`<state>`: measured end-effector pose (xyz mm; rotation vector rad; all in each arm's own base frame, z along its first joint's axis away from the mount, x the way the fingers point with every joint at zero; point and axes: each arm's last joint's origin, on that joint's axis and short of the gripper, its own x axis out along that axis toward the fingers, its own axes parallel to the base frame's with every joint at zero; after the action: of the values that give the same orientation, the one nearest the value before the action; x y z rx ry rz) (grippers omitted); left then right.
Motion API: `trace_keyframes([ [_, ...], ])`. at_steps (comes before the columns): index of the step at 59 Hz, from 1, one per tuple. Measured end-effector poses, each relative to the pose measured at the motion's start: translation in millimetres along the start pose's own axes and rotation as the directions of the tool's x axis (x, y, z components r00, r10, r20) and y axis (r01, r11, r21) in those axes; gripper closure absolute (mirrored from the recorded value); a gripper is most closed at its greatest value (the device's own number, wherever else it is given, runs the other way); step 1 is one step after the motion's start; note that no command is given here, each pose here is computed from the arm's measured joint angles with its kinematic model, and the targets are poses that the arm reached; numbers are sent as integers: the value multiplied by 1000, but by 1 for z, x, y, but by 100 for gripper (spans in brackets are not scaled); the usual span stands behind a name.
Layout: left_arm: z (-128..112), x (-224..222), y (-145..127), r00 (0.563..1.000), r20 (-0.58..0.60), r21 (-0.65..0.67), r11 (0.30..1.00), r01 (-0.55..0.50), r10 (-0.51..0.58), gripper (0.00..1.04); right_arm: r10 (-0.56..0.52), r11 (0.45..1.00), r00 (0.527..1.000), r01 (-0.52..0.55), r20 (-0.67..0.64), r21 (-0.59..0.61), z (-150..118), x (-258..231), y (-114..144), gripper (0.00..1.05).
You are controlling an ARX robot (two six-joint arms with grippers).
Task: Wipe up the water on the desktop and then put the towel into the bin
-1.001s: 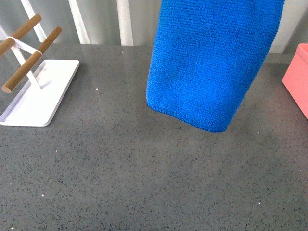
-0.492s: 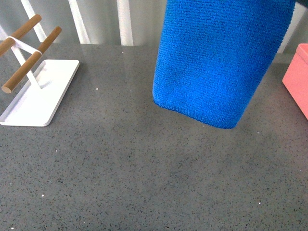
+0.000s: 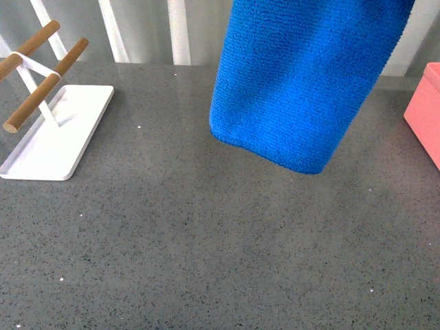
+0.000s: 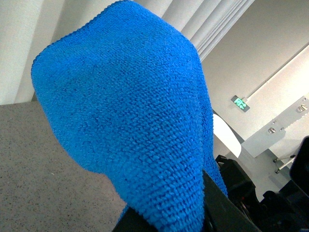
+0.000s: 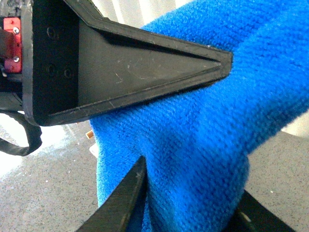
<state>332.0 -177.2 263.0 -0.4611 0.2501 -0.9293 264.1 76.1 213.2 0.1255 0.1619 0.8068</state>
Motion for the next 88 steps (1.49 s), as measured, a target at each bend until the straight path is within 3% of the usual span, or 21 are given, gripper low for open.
trace_keyframes([
  [14,1,-1,1,1000,3,-6,1000,-4,4,99,-2,1000,1000,2,4,7,0,-1,0,102],
  [38,4,-2,-1,1000,8,-4,1000,4,-4,99,-13,1000,999,12,30,14,5,-7,-3,102],
  [45,5,-4,0,1000,6,-21,1000,-5,5,75,-32,999,999,32,36,19,6,-10,-7,102],
  [58,7,-9,10,998,-5,-29,998,-59,59,42,-60,998,997,59,47,29,9,-15,-12,102],
  [70,13,-28,38,984,-10,5,984,-178,178,7,-74,997,995,72,65,31,15,-23,-16,102],
  [79,13,-59,59,964,-17,23,964,-264,265,7,-89,996,993,86,73,33,17,-27,-19,102],
  [88,6,-102,59,951,-49,59,952,-301,304,7,-98,995,992,96,75,34,19,-31,-20,102],
])
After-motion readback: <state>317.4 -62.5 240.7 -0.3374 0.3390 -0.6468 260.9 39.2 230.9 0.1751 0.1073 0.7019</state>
